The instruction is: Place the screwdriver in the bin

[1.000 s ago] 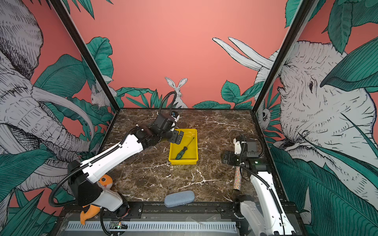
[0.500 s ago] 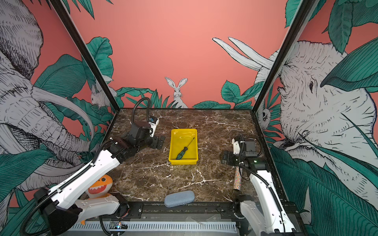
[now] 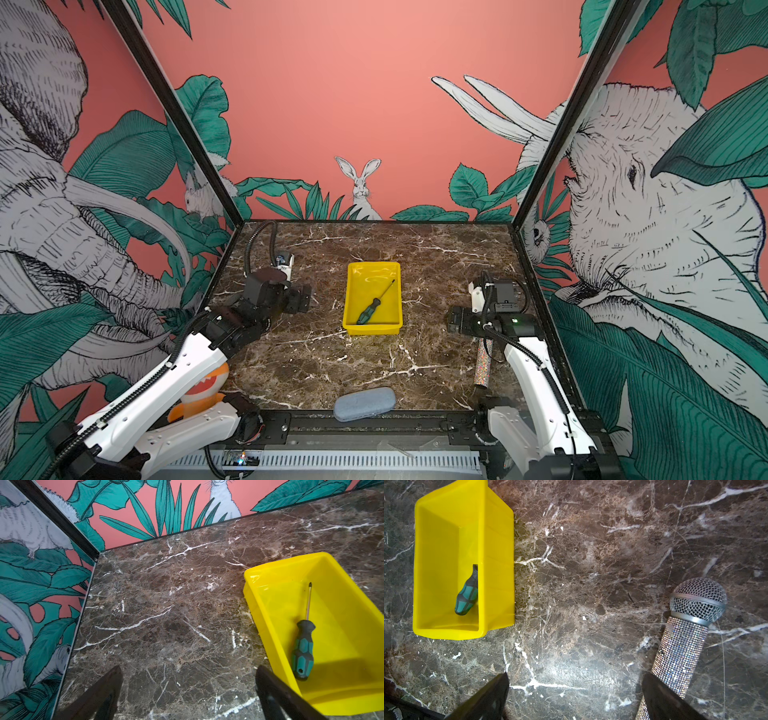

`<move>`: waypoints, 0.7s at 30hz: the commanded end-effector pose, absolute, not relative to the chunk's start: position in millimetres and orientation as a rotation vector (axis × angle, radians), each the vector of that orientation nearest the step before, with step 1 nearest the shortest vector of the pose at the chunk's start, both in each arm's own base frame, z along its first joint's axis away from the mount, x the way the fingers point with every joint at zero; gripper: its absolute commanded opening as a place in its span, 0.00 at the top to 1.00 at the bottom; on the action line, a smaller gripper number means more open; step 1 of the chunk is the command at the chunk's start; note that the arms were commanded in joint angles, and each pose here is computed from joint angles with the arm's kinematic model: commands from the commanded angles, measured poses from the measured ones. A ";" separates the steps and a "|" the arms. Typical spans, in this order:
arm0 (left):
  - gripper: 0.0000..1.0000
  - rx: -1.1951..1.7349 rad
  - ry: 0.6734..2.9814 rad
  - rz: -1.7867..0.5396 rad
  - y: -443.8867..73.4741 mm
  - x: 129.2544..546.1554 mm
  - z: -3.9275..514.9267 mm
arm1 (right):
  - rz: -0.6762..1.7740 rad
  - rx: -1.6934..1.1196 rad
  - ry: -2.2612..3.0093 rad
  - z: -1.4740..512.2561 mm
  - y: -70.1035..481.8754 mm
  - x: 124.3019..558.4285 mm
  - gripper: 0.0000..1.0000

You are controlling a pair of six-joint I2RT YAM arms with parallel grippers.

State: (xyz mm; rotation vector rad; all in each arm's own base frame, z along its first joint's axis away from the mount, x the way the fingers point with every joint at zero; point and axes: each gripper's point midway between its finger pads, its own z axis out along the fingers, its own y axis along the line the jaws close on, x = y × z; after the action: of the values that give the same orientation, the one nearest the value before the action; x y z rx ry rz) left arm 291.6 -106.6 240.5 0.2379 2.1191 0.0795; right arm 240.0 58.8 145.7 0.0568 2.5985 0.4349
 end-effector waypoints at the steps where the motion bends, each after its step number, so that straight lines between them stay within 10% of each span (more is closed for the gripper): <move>1: 0.00 0.178 2.050 0.119 -92.5 300.8 254.5 | 0.451 0.028 2.515 169.6 61.3 255.6 0.01; 21: 0.00 0.068 1.967 -0.114 -25.3 386.8 170.5 | -0.044 0.092 1.891 224.8 -9.2 348.0 0.01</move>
State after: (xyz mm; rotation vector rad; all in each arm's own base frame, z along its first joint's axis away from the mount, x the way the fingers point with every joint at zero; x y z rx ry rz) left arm 369.2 -21.6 152.0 0.0360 2.0982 -0.0723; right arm 329.7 13.0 196.4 0.0859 2.1318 0.1155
